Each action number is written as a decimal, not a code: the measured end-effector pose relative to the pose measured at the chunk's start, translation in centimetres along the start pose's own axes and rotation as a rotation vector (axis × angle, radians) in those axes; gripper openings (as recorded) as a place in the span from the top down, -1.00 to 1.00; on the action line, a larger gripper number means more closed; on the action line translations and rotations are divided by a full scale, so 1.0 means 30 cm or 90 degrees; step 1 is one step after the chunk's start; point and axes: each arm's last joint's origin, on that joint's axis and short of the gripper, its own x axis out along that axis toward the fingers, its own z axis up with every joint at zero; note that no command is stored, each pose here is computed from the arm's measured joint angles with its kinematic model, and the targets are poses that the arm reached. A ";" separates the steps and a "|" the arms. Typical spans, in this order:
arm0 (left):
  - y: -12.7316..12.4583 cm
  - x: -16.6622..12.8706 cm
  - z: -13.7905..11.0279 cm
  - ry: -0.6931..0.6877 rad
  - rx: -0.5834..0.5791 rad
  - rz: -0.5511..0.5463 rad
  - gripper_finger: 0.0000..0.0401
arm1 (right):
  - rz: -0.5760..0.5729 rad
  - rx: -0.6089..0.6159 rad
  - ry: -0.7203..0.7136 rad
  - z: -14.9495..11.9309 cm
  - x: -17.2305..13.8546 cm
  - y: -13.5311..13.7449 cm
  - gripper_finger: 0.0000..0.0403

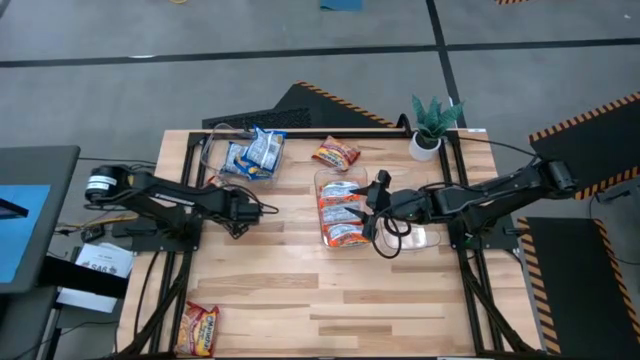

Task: Sort Maruchan noodles
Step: Put the middle left red noodle pack into the bottom right transparent bin

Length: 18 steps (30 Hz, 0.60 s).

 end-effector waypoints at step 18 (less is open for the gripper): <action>-0.057 -0.014 -0.011 0.020 0.140 -0.087 0.99 | 0.000 -0.001 0.000 0.000 0.000 0.000 -0.27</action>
